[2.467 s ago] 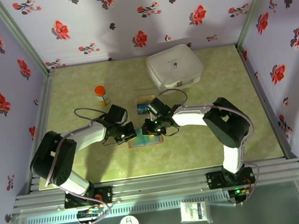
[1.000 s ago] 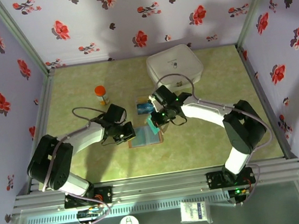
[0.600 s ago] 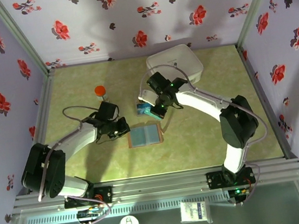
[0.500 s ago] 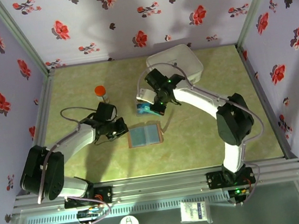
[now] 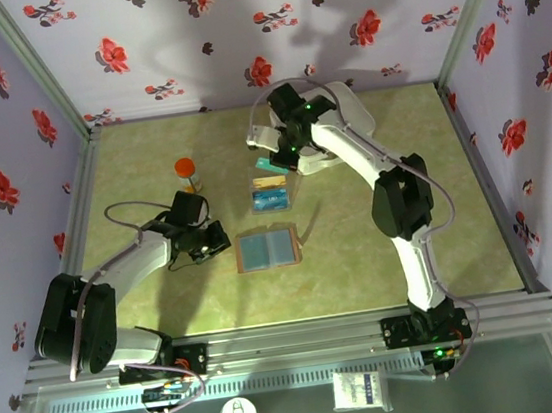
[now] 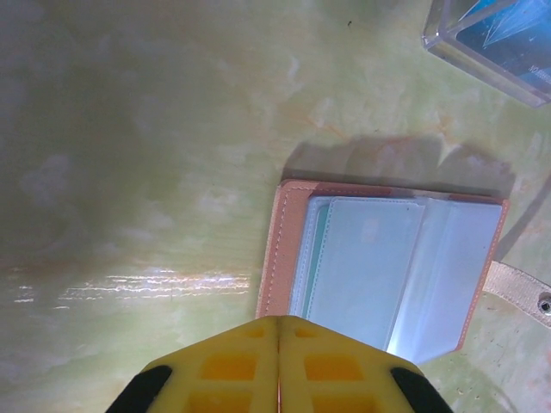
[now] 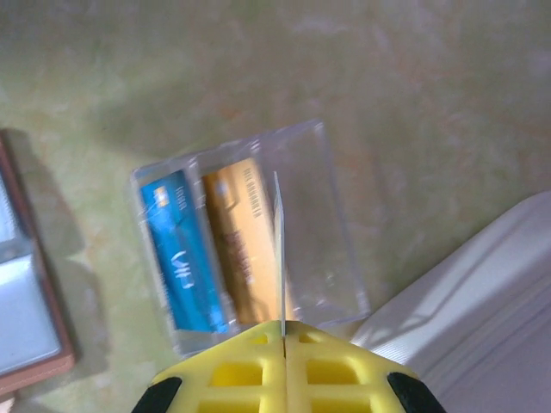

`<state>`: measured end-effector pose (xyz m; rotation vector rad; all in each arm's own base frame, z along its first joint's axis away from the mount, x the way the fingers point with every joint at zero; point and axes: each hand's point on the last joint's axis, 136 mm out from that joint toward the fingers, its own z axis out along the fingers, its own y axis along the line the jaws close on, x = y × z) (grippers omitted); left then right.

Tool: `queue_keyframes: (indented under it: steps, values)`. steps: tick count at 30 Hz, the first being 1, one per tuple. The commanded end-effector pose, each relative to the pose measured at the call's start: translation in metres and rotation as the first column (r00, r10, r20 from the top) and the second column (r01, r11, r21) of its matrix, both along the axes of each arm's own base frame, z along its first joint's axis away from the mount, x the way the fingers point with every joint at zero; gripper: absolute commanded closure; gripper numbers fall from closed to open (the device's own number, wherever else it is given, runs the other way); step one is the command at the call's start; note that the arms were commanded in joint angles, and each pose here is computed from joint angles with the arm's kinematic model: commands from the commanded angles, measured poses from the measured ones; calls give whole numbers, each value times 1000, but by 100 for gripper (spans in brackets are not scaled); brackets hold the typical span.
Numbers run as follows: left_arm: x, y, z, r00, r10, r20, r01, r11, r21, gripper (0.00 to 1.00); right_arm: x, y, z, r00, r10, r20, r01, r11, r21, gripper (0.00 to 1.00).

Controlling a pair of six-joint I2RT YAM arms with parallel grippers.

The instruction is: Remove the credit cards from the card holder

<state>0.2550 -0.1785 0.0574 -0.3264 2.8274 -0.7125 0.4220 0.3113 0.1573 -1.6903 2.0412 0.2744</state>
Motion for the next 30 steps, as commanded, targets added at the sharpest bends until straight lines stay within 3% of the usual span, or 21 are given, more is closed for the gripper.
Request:
queue_keyframes:
  steps: [1,15,21,30]
  values:
    - [-9,6,-1,1000,-17,-16,17,1000,12,92,1,2,-5,997,47,-55,-46,999,9,100]
    - [-9,9,-4,999,-20,-28,21,1000,23,92,16,13,-30,996,54,-66,-53,999,12,99]
    - [-10,9,-7,999,-14,-34,15,1000,18,92,25,10,-28,999,9,-39,-9,1000,1,81]
    - [-11,8,-9,999,-8,-35,8,1000,8,92,46,9,-11,995,-86,47,84,995,44,82]
